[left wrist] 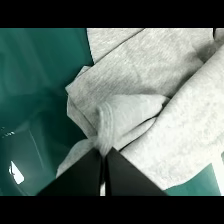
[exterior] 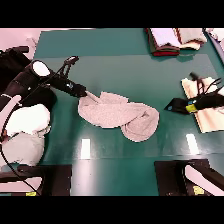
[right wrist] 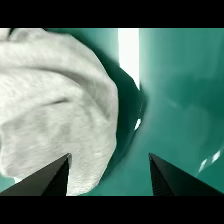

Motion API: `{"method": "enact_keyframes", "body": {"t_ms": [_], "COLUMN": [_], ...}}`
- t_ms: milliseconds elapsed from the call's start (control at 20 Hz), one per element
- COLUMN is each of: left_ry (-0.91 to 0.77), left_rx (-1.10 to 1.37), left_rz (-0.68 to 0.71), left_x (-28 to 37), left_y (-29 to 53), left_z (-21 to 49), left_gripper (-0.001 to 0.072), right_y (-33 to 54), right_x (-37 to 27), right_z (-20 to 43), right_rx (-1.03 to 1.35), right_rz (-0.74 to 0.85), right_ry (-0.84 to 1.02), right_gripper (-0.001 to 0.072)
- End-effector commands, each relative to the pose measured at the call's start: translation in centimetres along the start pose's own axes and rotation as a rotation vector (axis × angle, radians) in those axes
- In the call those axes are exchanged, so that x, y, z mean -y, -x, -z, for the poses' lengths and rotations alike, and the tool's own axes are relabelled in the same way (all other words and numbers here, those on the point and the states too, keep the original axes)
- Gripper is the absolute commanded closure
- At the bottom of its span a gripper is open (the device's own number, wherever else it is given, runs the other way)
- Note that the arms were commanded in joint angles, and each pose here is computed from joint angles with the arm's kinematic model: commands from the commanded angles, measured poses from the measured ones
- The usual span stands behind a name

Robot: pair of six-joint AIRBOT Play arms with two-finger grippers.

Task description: Fold the shirts.

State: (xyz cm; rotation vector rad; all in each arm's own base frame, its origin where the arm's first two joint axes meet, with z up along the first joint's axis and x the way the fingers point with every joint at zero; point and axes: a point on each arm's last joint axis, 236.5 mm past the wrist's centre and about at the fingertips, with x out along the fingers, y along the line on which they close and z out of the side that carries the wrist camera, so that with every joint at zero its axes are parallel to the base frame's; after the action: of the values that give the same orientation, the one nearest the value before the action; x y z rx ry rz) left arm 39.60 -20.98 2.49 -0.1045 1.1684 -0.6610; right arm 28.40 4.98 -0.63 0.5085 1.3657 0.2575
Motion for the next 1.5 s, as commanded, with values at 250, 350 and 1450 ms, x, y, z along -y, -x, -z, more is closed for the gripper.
{"method": "enact_keyframes", "body": {"t_ms": [250,350,1450], "left_ry": [-0.002,0.005,-0.398], "left_rx": [0.008,0.013,1.073], "left_rz": [-0.017,-0.019,-0.323], "left_x": [-0.3,-0.2,17.6], "left_y": [0.3,0.5,48.5], "left_z": [-0.3,-0.4,-4.4], "left_gripper": [0.0687,0.0687,0.0687], "right_y": [-9.1,-8.9,34.7], "right_x": [-2.9,-4.2,-18.7], "right_z": [0.4,-1.2,-3.0], "right_rx": [-0.153,-0.116,0.820], "right_rz": [-0.125,-0.125,0.058], "right_ry": [0.019,0.073,0.499], "right_gripper": [0.0541,0.0700,0.0702]}}
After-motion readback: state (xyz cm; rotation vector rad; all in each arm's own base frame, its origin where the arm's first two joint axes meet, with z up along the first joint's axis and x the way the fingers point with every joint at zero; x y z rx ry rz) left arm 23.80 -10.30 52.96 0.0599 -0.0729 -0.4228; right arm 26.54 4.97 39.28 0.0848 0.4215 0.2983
